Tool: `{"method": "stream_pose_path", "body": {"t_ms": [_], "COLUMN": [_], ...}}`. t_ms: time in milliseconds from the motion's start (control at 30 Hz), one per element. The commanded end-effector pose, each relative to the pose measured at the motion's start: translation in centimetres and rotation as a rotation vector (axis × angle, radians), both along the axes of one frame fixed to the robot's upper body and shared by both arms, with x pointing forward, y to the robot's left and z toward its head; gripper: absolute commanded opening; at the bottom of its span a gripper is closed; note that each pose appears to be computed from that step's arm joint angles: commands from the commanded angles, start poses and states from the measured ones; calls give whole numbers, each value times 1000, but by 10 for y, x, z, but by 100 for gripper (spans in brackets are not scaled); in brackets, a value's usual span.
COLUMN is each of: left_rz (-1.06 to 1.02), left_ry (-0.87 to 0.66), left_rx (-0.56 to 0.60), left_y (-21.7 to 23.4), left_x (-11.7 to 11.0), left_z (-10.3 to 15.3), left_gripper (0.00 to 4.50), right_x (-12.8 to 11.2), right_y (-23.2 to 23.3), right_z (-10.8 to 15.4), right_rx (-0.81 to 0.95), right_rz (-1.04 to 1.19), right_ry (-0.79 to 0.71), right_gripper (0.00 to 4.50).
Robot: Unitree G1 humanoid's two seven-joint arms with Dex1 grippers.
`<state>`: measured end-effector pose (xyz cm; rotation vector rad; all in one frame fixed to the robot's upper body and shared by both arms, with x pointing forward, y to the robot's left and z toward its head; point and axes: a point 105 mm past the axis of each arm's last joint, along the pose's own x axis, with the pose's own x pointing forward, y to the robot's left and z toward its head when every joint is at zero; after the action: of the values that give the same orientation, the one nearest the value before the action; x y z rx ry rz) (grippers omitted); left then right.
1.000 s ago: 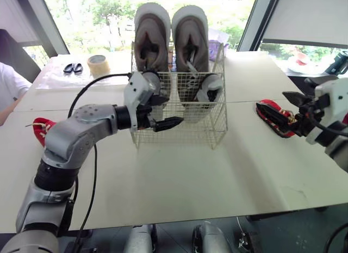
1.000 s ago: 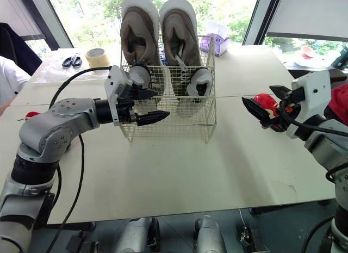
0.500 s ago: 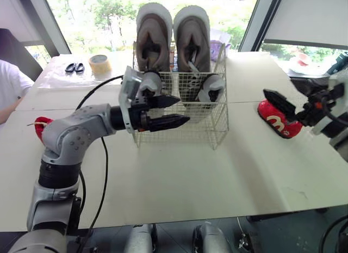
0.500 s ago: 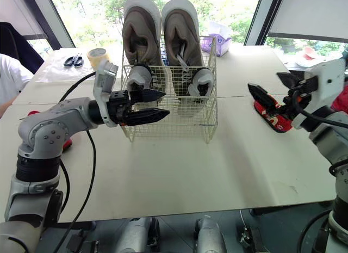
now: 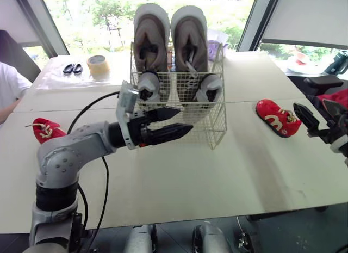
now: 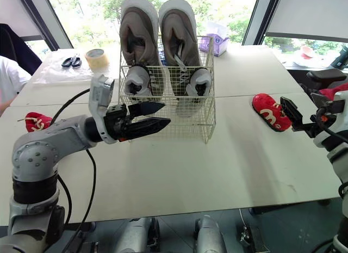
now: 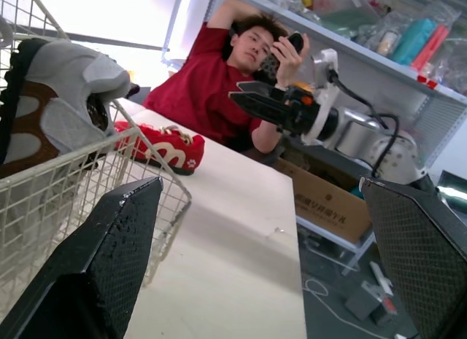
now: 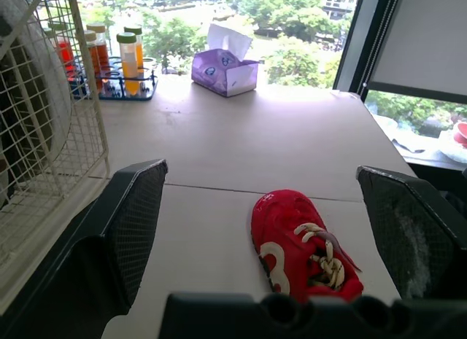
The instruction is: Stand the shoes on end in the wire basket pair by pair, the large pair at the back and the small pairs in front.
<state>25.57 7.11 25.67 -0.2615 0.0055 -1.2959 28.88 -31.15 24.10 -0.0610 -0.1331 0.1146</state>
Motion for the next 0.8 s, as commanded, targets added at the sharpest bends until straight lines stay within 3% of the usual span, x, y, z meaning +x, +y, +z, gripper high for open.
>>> {"method": "stream_pose_path", "body": {"t_ms": [33,233,400,800], "left_rz": [17,48,56,-12], "left_ry": [-75,-70,9,60], "left_rx": [-2,94,47,46], "left_y": [2,0,-8,-14], "left_x": [-16,-31,-41,-61], "left_z": [16,-5,-25,-34], "left_gripper": [446,446,446,446], "right_x": [5,8,8,2], "right_y": [-1,-24,-21,-22], "right_z": [9,1,-16,-64], "right_rx": [-23,2,-36,9], "right_rz": [20,-50,14,55], "right_ry": [-27,-22,86,239], "right_gripper": [450,450,450,450]}}
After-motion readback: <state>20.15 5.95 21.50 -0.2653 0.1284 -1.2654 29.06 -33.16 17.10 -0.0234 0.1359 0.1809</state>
